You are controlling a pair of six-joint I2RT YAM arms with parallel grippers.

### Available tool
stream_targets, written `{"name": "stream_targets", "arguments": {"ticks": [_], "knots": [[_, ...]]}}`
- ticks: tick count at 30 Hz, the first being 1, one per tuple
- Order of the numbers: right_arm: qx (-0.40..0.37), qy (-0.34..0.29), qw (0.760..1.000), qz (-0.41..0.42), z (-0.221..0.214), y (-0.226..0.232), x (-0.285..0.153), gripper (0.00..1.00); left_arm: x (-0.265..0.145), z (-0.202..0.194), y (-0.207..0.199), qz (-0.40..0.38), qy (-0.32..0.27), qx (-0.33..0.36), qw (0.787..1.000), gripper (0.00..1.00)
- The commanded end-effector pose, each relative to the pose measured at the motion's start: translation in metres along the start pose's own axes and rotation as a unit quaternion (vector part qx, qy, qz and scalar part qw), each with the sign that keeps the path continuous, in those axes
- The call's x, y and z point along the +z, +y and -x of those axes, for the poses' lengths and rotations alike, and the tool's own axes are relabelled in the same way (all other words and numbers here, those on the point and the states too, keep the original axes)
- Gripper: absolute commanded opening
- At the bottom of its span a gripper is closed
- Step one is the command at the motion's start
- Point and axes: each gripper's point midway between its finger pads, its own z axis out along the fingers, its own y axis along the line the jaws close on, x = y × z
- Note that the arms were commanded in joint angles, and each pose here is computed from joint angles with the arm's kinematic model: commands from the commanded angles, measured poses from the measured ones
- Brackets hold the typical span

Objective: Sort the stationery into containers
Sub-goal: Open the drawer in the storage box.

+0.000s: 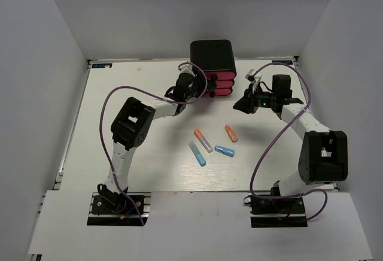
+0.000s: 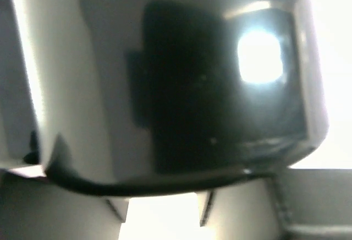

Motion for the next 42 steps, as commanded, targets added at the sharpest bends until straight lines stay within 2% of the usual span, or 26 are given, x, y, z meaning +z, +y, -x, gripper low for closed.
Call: {"name": "stream_targets", "arguments": {"ticks": [1,6,7,16,24,26,28,29,30,33,38,42], "knots": [[-0.019,-0.013,1.000,-0.003,0.010,0.002,-0.004,0.28,0.007,0.016,-0.013,-0.017,-0.025,-0.009,1.000,0.50],[-0.022,-0.014,1.000,-0.002,0.011,0.002,-0.003,0.28,0.006,0.014,-0.014,-0.027,-0.026,-0.008,0.999,0.32],[-0.023,-0.014,1.000,-0.002,0.011,0.002,-0.004,0.28,0.004,0.010,-0.011,-0.029,-0.020,-0.008,0.999,0.31],[-0.025,-0.011,1.000,0.007,0.008,0.004,-0.005,0.31,-0.031,-0.019,-0.017,-0.054,0.019,0.000,0.998,0.28],[-0.029,-0.007,0.999,0.013,0.006,0.007,-0.004,0.33,-0.070,-0.030,-0.025,-0.068,0.035,0.013,0.997,0.28],[-0.029,-0.005,0.999,0.017,0.004,0.008,-0.003,0.36,-0.075,-0.036,-0.029,-0.073,0.043,0.018,0.996,0.29],[-0.035,-0.004,0.999,0.016,0.004,0.008,-0.005,0.41,-0.076,-0.038,-0.026,-0.069,0.045,0.018,0.996,0.35],[-0.035,-0.003,0.999,0.017,0.004,0.009,-0.005,0.43,-0.076,-0.038,-0.025,-0.069,0.045,0.018,0.996,0.40],[-0.037,-0.002,0.999,0.020,0.003,0.010,-0.004,0.46,-0.076,-0.038,-0.025,-0.069,0.045,0.018,0.996,0.50],[-0.042,0.004,0.999,0.020,0.000,0.011,-0.005,0.49,-0.078,-0.037,-0.030,-0.076,0.046,0.025,0.996,0.64],[-0.060,0.030,0.997,0.028,-0.015,0.015,-0.007,0.53,-0.093,-0.030,-0.042,-0.083,0.046,0.057,0.994,0.73],[-0.054,0.060,0.997,0.014,-0.034,0.013,-0.008,0.55,-0.117,-0.029,-0.045,-0.082,0.051,0.082,0.992,0.74]]}}
